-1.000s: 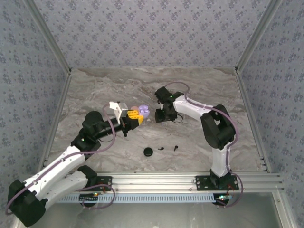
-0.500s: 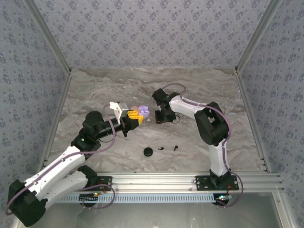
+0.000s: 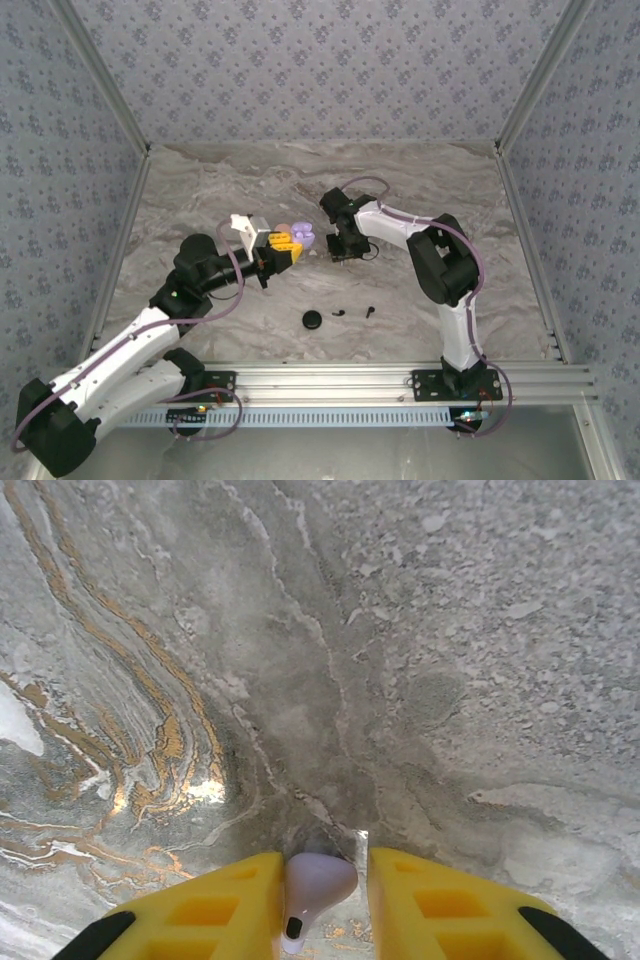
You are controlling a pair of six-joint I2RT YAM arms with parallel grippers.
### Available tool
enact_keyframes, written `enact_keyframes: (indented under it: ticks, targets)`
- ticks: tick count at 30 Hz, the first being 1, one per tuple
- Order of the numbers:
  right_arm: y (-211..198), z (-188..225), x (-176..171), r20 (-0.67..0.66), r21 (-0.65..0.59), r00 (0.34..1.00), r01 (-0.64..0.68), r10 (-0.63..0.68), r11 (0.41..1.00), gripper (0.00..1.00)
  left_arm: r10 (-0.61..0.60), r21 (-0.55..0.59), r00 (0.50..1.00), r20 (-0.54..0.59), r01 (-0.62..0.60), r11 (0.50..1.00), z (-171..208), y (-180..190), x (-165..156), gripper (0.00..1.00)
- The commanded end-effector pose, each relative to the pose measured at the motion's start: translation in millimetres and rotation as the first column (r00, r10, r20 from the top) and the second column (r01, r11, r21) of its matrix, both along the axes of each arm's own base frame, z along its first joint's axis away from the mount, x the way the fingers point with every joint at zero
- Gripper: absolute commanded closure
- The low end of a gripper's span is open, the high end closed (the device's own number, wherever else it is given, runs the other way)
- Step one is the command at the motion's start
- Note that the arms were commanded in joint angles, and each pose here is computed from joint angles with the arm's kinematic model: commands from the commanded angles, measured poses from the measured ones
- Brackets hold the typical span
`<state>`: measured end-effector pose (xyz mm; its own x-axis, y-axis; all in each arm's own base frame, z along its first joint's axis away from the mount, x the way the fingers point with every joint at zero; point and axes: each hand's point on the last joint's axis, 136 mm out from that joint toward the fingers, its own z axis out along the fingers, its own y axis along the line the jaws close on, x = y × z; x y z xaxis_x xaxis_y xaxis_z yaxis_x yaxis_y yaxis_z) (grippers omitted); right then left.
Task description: Insert the wireless bluetooth earbuds into the charging case
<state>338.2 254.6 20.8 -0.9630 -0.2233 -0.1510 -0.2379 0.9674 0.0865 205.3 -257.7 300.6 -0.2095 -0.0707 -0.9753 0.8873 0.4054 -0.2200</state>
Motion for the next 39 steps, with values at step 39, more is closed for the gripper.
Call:
enact_keyframes:
  ticks: [39]
  targets:
    - [23.2,338.5,-55.7,0.555,0.580,0.811,-0.218,-0.185,0.785,0.77,-0.056,-0.044,0.998,0.040,0.058,0.997,12.8,-33.4,27.9,1.00]
